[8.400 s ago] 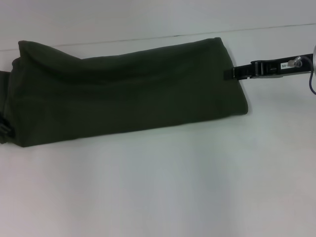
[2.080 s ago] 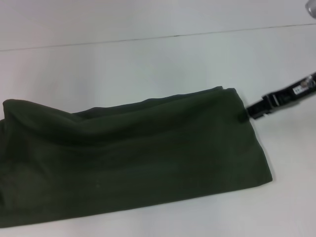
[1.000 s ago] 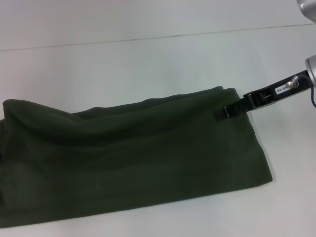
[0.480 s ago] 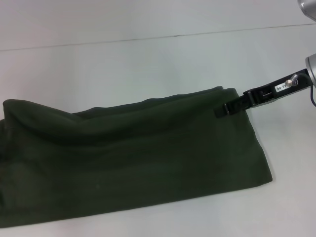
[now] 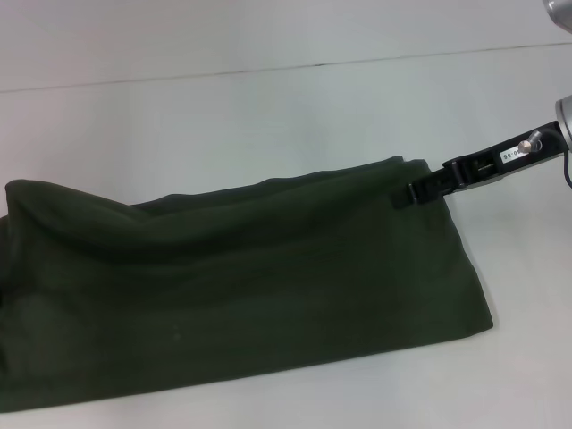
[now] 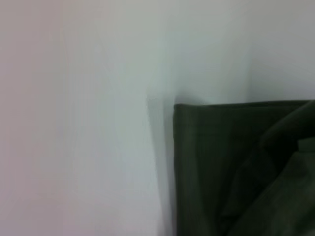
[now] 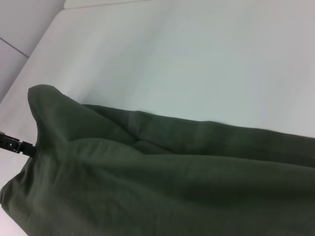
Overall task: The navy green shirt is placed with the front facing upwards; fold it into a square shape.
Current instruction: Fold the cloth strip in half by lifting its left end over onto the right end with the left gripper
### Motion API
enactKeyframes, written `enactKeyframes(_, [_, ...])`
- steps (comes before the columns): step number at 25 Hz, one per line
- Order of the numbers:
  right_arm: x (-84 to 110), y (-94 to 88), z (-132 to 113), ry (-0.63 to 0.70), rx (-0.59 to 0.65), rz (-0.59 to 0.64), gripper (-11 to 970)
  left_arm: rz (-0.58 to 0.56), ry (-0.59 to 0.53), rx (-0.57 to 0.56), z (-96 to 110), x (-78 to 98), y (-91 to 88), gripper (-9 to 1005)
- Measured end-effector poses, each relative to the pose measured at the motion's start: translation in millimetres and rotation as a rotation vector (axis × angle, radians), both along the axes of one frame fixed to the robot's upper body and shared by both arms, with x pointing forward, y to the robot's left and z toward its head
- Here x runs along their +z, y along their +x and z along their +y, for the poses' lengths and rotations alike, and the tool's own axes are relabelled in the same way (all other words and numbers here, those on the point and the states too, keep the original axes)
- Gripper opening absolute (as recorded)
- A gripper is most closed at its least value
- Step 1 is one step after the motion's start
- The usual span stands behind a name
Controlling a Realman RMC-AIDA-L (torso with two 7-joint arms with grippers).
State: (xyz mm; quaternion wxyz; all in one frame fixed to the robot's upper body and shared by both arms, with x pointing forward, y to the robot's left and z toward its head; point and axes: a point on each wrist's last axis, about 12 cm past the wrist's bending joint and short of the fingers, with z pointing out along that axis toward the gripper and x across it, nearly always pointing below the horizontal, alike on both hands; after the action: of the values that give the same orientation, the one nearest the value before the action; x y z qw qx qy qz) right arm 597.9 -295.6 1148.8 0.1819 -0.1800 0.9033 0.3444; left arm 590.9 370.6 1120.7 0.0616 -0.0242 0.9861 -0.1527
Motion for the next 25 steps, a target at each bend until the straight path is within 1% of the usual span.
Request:
enactKeyframes(14, [0.1,0.0,0.7,0.005,-0.002,0.002,659,-0.005,0.005,-0.004,-3.0,-5.8,0.2,710])
enactKeyframes(25, [0.8,0.3,-0.2,0.004,-0.004,0.001,659,-0.01,0.011,-0.005,-2.9,-4.5,1.6,710])
